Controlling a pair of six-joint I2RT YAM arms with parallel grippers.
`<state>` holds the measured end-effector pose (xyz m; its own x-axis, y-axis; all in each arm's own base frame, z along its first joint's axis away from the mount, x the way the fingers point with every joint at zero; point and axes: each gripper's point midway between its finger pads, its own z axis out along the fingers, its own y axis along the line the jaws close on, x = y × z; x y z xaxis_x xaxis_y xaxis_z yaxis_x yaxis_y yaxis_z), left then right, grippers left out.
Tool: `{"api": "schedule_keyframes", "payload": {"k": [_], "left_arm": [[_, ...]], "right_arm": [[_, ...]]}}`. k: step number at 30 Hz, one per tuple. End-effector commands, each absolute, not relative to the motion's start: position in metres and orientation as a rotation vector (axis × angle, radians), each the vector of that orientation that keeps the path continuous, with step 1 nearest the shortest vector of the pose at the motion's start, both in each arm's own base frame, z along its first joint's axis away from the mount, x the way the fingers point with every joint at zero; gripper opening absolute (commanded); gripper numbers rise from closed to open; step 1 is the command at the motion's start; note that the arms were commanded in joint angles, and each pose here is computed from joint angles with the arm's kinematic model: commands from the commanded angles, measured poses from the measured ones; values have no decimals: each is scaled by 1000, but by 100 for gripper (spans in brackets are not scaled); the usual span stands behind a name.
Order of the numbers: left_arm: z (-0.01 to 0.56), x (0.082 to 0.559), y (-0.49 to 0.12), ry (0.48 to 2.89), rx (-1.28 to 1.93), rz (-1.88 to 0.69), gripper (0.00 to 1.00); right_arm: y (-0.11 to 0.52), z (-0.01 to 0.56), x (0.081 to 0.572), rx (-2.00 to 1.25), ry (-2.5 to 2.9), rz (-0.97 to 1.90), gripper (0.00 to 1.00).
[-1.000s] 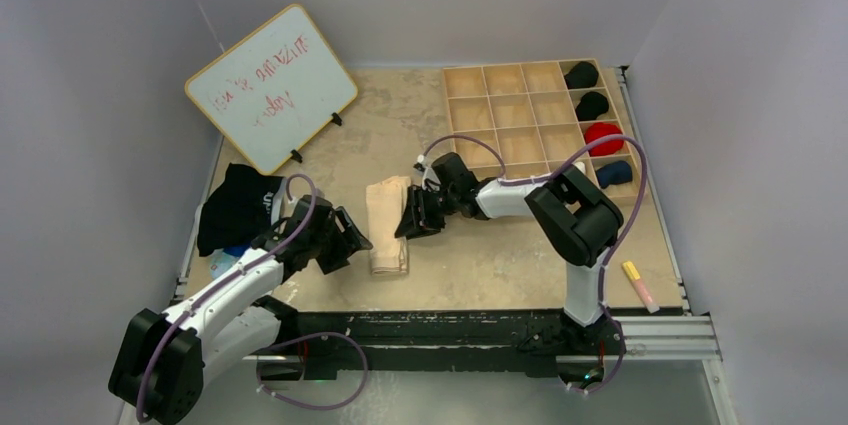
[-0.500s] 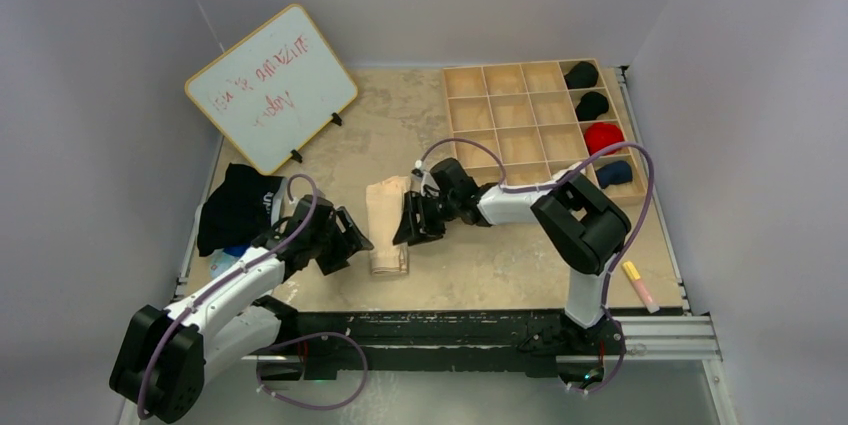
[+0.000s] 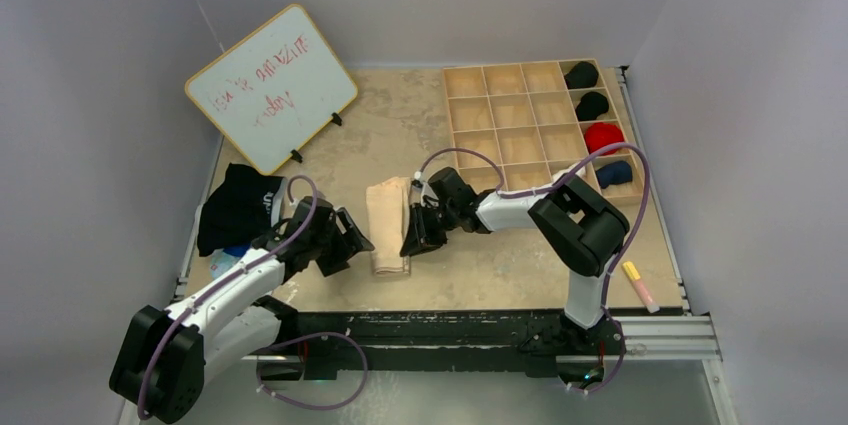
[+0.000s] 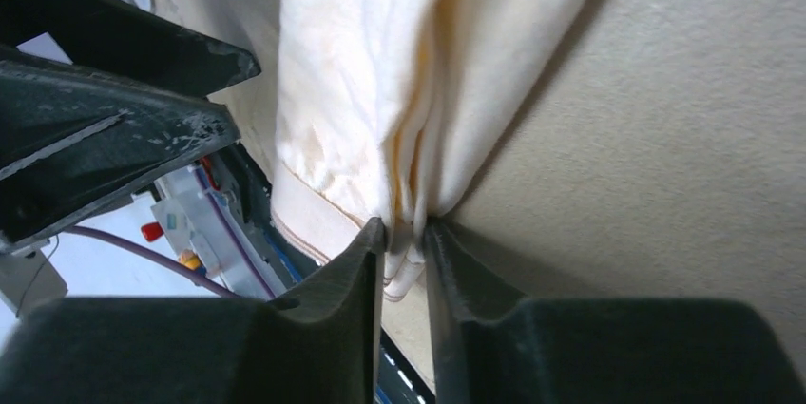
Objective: Roll the underwear
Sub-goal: Roll the underwear to the center of the board.
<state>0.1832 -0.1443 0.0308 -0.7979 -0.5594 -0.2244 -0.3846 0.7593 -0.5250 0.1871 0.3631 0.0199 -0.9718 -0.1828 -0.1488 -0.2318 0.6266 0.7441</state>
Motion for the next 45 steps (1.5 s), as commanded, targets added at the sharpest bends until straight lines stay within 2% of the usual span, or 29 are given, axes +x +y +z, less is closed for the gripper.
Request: {"api": "schedule_keyframes", "payload": {"k": [1, 4, 10, 18, 27, 33, 37, 45], "left_arm": [[35, 184, -151, 2572, -717, -717, 70], [34, 181, -158, 2580, -693, -773, 70], [24, 169, -167, 2637, -669, -855, 66], [10, 155, -180, 2664, -798, -991, 56], [-10, 140, -183, 2631, -1039, -1101, 39], [-9, 149, -177, 2577, -1075, -1057, 33], [-5, 157, -176, 2542, -1074, -1044, 22], [3, 165, -183, 2553, -976, -1068, 0]], "right_arm": [[337, -8, 172, -308, 2918, 1117, 20], [338, -10, 171, -309, 2925, 1135, 15], [334, -17, 171, -274, 2947, 1140, 13], [328, -23, 171, -231, 2967, 1148, 10], [329, -24, 171, -229, 2970, 1158, 10], [330, -23, 172, -248, 2961, 1165, 10], [334, -16, 176, -288, 2917, 1189, 15], [346, 24, 186, -424, 2736, 1298, 39]]}}
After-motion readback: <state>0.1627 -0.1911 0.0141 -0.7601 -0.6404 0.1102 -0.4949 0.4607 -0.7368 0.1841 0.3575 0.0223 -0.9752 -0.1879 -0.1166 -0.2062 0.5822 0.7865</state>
